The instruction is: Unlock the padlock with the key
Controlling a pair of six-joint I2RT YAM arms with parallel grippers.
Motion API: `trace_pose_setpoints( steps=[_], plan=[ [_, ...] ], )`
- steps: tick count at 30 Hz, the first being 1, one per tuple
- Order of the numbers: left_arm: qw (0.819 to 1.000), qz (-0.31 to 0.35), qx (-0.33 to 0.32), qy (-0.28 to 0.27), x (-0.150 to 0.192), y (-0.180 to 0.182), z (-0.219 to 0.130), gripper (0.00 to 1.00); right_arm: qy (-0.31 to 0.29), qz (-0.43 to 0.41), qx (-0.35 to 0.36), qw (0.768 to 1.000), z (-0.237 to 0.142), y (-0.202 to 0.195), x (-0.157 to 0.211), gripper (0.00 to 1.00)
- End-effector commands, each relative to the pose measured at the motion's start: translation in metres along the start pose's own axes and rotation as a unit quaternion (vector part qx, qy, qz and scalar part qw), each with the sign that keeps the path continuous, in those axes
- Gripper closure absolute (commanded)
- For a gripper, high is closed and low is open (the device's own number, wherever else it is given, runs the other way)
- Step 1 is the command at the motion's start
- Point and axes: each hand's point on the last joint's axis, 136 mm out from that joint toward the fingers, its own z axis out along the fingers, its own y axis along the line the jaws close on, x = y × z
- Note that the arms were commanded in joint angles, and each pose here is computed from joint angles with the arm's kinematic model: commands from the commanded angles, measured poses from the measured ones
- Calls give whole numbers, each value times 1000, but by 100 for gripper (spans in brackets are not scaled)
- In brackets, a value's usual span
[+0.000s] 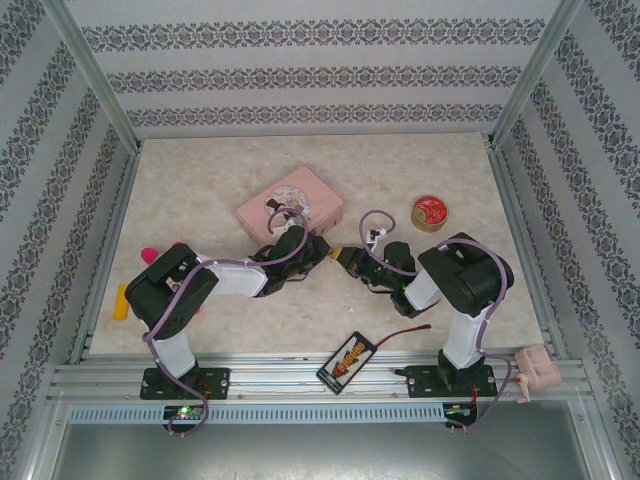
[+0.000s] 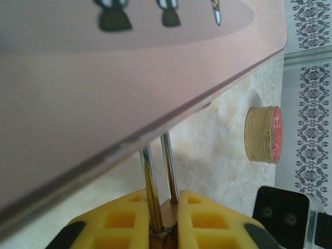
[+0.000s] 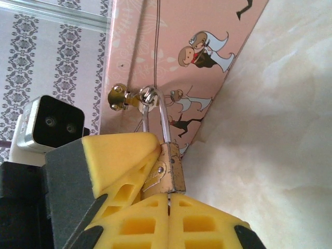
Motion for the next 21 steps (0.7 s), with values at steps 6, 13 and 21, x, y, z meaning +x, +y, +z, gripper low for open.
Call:
trace_pose_setpoints(
  steps=[6,13,21],
  plan=[
    [1000,8,28,6,1,-15,-9,100,-25,-32,-38,998,-2,25,-12,81],
    [1000,13,24,-3,-4,-18,-16,100,-31,-63,15,997,-23,9,-6,71],
    [1000,3,8,0,-5,-16,-19,100,4,-182,155,971,-47,9,0,68]
  ],
)
